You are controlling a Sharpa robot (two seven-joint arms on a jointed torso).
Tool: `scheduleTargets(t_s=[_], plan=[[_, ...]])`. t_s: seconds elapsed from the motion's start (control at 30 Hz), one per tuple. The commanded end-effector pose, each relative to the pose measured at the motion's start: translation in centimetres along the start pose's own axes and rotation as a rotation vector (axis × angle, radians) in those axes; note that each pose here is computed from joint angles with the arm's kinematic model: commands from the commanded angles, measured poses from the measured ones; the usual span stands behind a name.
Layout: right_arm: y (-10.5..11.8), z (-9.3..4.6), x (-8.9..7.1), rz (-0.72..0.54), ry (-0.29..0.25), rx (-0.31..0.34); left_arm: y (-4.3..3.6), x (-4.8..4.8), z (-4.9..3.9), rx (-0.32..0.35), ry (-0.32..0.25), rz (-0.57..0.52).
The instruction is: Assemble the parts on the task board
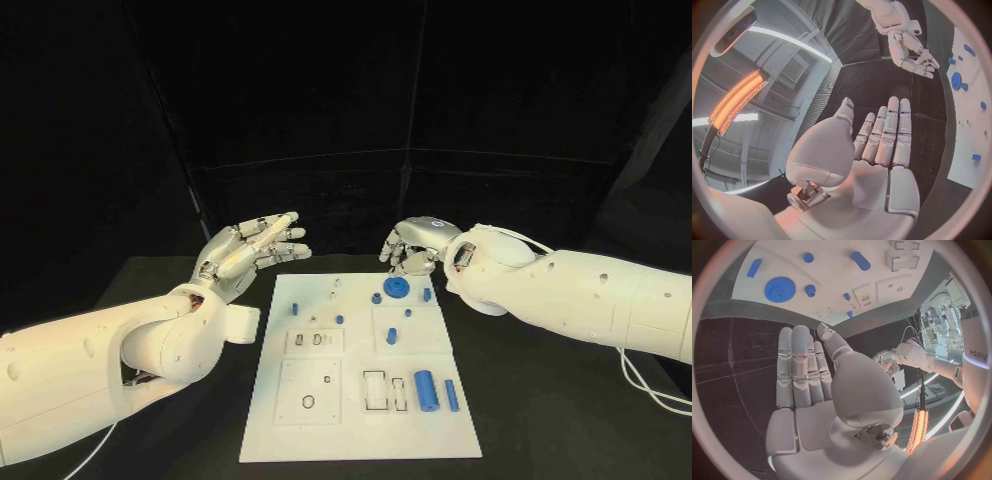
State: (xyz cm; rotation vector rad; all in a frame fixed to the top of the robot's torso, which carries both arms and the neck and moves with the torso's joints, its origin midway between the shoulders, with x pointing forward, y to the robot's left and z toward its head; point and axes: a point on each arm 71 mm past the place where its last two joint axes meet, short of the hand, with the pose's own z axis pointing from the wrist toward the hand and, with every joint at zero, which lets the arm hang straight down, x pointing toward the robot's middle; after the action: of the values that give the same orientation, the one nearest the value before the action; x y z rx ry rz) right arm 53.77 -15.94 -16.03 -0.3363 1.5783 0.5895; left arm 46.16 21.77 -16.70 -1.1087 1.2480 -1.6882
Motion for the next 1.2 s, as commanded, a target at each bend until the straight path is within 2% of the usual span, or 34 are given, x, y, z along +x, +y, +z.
scheduleTargets(t_s=[0.03, 0.17, 0.37, 0.8, 1.2], plan=[[0.7, 0.2, -0.2, -0.161, -0.020, 0.002, -0.18, 0.55, -0.10, 0.001, 0.035, -0.011], [1.7, 0.7, -0.3, -0.215, -0.052, -0.039, -0.24, 0.89, -0.23, -0.002, 0.045, -0.018], [2.1, 1.1, -0.1, -0.246, -0.060, -0.068, -0.31, 1.24, -0.29, -0.006, 0.054, -0.023], [1.5, 1.2, 1.5, -0.241, 0.033, -0.038, -0.29, 1.41, -0.30, -0.013, 0.058, -0.024], [1.0, 1.0, 2.3, -0.224, 0.080, -0.014, -0.29, 1.39, -0.34, -0.016, 0.057, -0.024]])
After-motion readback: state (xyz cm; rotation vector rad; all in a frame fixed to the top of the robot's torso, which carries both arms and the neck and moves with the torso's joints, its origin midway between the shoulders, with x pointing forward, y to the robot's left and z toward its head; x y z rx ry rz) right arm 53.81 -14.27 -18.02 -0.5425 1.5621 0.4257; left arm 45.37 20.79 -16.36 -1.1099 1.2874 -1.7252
